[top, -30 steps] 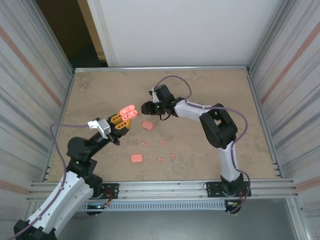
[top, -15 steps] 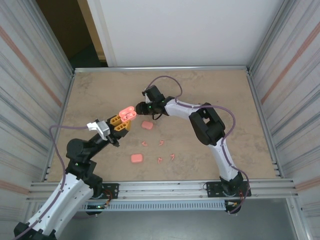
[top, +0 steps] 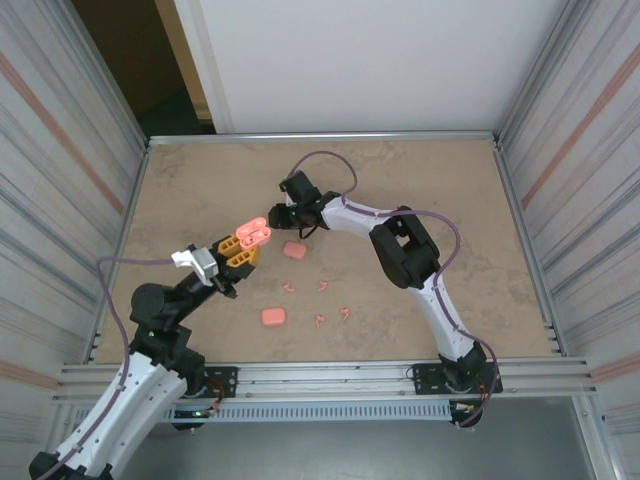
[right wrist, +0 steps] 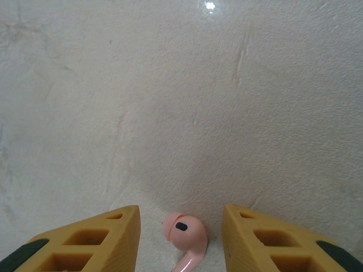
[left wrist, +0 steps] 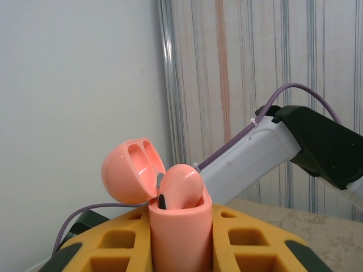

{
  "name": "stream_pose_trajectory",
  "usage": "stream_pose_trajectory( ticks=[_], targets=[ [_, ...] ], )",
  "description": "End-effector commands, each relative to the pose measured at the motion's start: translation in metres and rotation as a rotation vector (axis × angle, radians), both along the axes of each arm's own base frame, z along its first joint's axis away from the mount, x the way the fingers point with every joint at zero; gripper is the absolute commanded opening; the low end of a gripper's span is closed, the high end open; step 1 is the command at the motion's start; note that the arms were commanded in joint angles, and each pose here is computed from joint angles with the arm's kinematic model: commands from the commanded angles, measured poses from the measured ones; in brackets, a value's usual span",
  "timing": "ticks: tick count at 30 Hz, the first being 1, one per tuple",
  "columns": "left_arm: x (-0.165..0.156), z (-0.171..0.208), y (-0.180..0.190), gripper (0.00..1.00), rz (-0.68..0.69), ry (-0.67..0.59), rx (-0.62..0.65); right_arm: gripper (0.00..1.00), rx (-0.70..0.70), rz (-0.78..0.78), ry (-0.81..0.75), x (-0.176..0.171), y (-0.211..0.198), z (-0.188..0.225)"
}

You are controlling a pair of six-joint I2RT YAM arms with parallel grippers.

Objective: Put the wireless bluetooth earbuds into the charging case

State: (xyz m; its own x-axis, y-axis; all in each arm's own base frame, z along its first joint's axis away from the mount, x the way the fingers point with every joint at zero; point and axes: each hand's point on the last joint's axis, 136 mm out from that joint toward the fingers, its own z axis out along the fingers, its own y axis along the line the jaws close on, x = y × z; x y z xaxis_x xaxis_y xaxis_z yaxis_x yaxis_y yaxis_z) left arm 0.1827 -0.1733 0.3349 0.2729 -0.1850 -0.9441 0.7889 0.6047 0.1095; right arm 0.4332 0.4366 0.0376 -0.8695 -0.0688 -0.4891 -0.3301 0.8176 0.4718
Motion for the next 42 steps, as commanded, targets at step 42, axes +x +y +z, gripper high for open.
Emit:
stream_pose_trajectory(
  ticks=[42],
  targets=[
    [-0.002,0.001,0.002,0.00,0.018,-0.027,0.012,0.26,-0.147,0.057,0.012,-0.022,-0.006,-0.023]
  ],
)
